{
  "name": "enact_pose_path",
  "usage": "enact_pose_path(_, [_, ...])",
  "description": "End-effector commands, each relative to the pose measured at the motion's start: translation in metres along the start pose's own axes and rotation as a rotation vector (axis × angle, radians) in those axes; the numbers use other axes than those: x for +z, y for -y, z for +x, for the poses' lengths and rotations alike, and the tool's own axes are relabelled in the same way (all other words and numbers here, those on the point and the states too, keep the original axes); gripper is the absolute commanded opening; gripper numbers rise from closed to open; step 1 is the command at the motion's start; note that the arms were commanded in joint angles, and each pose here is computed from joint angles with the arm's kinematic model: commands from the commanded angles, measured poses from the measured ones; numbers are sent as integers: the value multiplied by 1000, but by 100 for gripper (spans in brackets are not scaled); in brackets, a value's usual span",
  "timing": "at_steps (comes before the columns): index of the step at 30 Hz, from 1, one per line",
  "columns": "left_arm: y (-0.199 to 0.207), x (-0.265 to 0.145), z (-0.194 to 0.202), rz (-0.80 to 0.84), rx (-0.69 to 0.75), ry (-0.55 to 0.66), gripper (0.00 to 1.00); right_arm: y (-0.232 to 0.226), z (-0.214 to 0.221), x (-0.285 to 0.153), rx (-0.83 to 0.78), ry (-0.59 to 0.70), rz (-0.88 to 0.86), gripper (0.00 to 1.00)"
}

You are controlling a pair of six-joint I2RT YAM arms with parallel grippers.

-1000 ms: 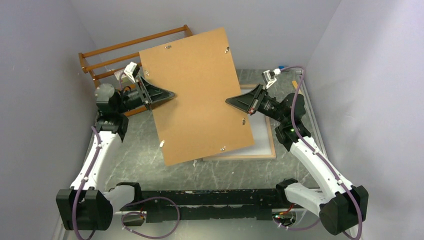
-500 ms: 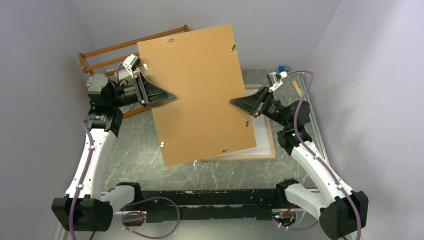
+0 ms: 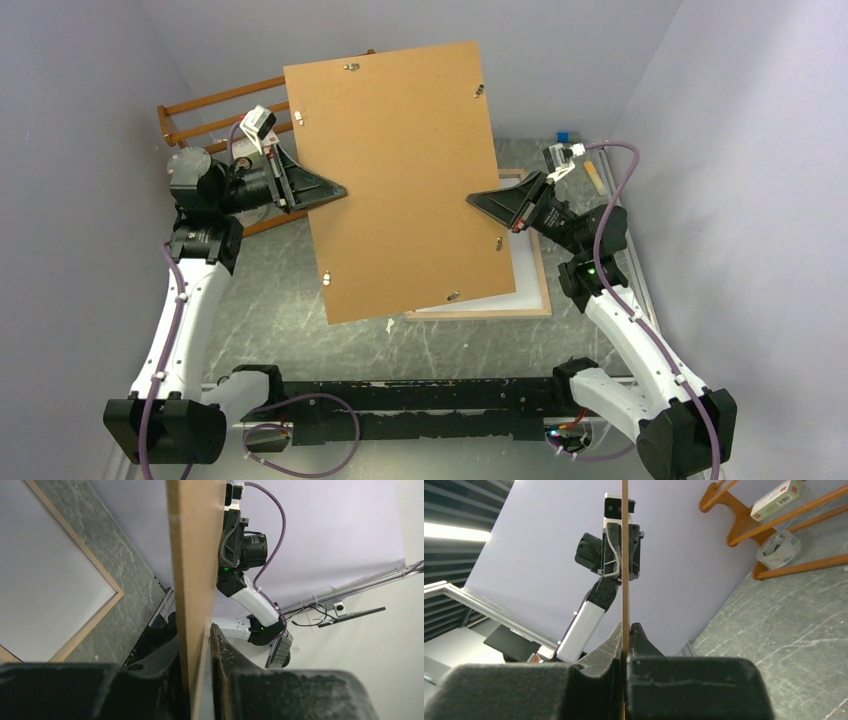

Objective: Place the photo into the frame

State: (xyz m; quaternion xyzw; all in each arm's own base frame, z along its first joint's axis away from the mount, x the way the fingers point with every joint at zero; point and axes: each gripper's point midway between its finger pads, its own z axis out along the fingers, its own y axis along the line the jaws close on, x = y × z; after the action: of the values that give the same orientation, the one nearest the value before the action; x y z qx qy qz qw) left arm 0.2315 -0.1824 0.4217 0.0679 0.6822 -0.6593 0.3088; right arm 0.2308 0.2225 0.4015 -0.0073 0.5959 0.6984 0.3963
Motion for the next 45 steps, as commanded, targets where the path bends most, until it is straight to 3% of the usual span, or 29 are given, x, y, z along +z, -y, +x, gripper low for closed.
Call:
enact_pose_path(1, [31,-4,0,56,119,-22,20,-14,-20,6,-91,50,-46,0])
enact_pose_path(4, [31,-3,-3,52,141,-17,17,-11,-18,9,-93,22,-36,0])
enact_pose_path(6, [33,-2,-5,56,171,-4,7,-6,-17,11,-87,5,-12,1])
enact_pose_path(9, [35,-1,-14,35,203,46,3,10,-20,11,-105,9,87,29])
enact_pose_path(12, [34,0,-28,-4,206,114,2,42,-33,-1,-224,65,302,60])
enact_pose_path(16, [31,1,-44,-52,210,175,2,83,-48,-32,-307,128,585,75])
enact_pose_path(24, [10,6,-56,-112,174,176,3,81,-73,-62,-396,259,752,79])
enact_pose_path(30, [-3,13,-55,-83,106,128,3,66,-64,-34,-363,148,624,80])
enact_pose_path(38, [-20,26,-45,-67,24,42,3,68,-44,8,-117,-72,367,81])
enact_pose_path(45, [-25,36,-42,-11,-33,-6,3,75,-46,12,-73,-78,279,80])
